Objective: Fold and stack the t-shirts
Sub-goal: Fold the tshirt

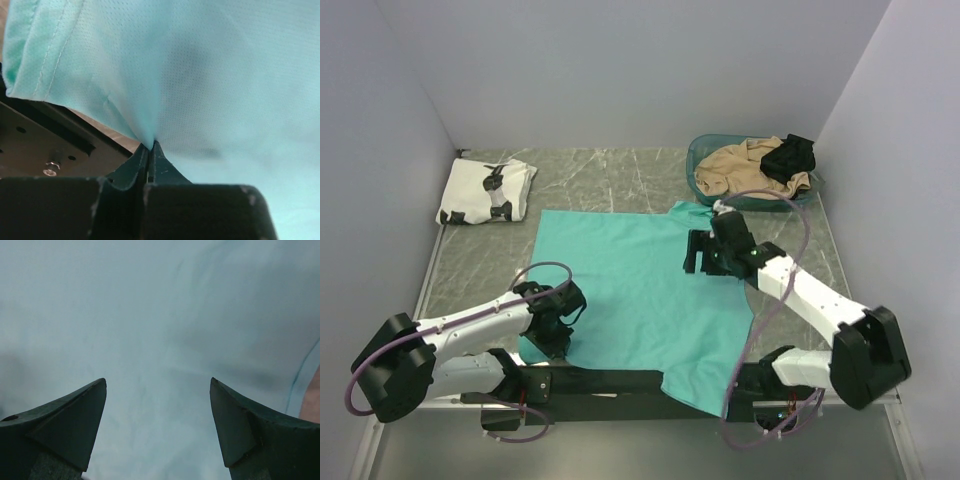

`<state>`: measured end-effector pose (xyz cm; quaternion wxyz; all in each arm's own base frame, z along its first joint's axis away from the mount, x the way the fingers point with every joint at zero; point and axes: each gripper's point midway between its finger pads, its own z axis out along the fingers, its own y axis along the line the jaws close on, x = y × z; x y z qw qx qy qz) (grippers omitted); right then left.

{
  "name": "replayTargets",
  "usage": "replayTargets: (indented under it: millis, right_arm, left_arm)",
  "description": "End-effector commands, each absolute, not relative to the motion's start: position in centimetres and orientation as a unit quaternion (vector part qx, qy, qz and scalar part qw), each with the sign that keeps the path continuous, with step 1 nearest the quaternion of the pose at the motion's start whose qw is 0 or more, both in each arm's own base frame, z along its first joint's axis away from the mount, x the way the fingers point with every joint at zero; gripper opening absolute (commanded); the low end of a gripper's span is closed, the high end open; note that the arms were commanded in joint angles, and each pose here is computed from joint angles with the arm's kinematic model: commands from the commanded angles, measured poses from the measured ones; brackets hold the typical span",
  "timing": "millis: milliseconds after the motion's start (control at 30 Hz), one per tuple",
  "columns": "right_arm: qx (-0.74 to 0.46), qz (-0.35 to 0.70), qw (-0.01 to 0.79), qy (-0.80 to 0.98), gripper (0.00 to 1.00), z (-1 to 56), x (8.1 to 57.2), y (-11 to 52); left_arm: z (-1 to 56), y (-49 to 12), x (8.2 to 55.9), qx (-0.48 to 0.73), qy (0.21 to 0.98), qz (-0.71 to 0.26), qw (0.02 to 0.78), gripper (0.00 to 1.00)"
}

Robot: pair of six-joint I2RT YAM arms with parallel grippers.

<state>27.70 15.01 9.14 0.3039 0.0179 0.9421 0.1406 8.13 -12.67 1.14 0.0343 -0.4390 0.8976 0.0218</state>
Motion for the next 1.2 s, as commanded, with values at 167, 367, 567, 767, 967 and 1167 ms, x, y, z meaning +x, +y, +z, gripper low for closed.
replayTargets:
  millis: [167, 367, 567, 767, 967, 1167]
  right_arm:
    - [-0.169, 0.191, 0.238, 0.937, 0.89, 10.1, 14.3, 19.5]
    - [-0.261, 0.192, 0.133, 0.937, 0.87, 7.0, 5.1, 20.9]
    - [-0.34, 0.159, 0.056, 0.925, 0.83, 4.5, -1.2, 20.3]
    - [-0.357, 0.159, 0.038, 0.919, 0.78, 3.4, -2.8, 20.4]
    - [-0.379, 0.117, 0.028, 0.918, 0.75, 1.6, -3.5, 20.0]
    - [-0.358, 0.038, 0.046, 0.932, 0.47, -0.1, -2.1, 18.0]
  left_arm:
    - [2.3, -11.1, 9.6, -0.384, 0.917, 0.063, 0.084, 0.01]
    - [2.1, -11.6, 9.5, -0.37, 0.924, 0.059, 0.075, 0.01]
    - [2.2, -11.7, 9.5, -0.373, 0.923, 0.044, 0.078, 0.01]
    - [2.4, -11.9, 9.6, -0.375, 0.923, 0.033, 0.079, 0.01]
    - [2.3, -12.0, 9.6, -0.37, 0.925, 0.032, 0.077, 0.01]
    - [2.1, -12.6, 9.8, -0.364, 0.928, 0.016, 0.076, 0.01]
